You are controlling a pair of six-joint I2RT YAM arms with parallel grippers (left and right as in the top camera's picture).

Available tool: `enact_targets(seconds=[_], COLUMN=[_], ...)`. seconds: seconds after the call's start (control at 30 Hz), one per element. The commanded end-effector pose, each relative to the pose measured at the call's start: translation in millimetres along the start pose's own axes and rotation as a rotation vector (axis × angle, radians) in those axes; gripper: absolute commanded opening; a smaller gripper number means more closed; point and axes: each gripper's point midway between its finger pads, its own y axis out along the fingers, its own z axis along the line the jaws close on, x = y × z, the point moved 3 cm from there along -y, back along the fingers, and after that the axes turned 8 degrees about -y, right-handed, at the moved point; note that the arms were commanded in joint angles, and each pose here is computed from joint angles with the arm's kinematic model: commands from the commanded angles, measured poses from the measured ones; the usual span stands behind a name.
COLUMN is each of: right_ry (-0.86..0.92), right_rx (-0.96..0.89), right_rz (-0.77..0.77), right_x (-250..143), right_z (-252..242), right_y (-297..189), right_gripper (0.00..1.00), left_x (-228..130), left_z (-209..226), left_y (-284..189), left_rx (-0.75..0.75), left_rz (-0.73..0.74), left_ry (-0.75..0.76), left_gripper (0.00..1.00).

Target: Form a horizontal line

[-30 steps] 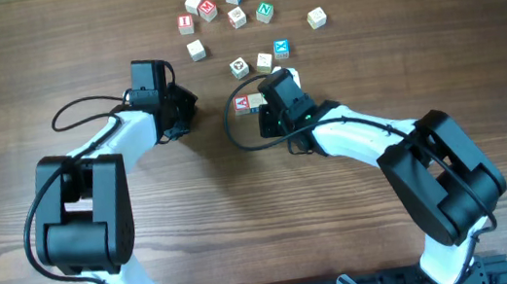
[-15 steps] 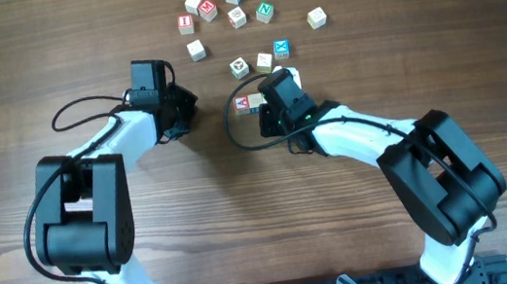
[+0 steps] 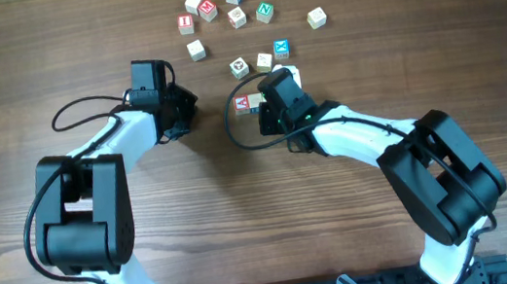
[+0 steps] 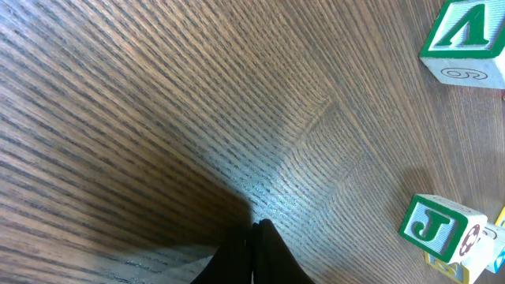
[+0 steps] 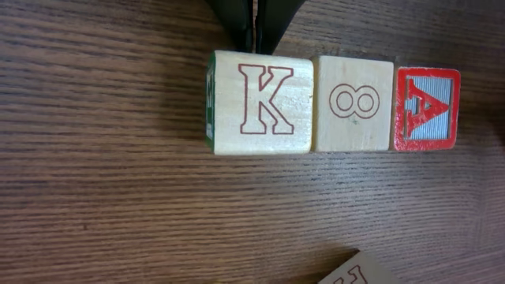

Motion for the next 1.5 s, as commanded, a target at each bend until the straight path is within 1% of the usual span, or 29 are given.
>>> enact_targets(seconds=[0.0, 0.2, 0.37, 0.5, 0.6, 0.7, 0.83, 1.0, 1.17, 1.37, 1.47], right_ry=[0.013, 0.016, 0.140, 0.130, 0.142, 0.196, 0.214, 0.213, 0.127, 0.127, 0.126], right_rx=[-0.018, -0.030, -0.156, -0.281, -0.300, -0.244, -0.197, -0.145, -0.026, -0.009, 0.009], right_rz=[-0.016, -0.003, 0.024, -0.048, -0.092, -0.139, -0.175, -0.112, -0.112, -0.100, -0.084], right_x=[2, 0, -7, 6, 16, 34, 51, 40, 45, 42, 38], right_z=[-2, -4, -24, -43, -49, -56, -67, -66, -48, -46, -44], right_y=[-2, -2, -21, -39, -40, -36, -35, -18, -12, -11, -2], right_gripper=[0.05, 0.05, 0.05, 0.04, 0.05, 0.05, 0.05, 0.05, 0.05, 0.05, 0.05], left_x=[-9, -9, -9, -9, -9, -9, -9, -9, -11, -11, -11], left_z=[98, 98, 98, 98, 98, 98, 98, 98, 96, 96, 96], left_y=[31, 31, 31, 31, 31, 31, 31, 31, 32, 32, 32], left_rx=[0.331, 0.330, 0.330, 0.330, 0.330, 0.330, 0.329, 0.329, 0.324, 0.322, 0.322], left_rz=[-0.030, -0.031, -0.031, -0.030, -0.030, -0.030, -0.030, -0.030, -0.031, -0.031, -0.031], left_ry=[-0.031, -0.031, -0.031, -0.032, -0.032, -0.032, -0.032, -0.033, -0.023, -0.023, -0.023], left_gripper=[0.08, 0.08, 0.08, 0.08, 0.08, 0.08, 0.07, 0.07, 0.08, 0.07, 0.08])
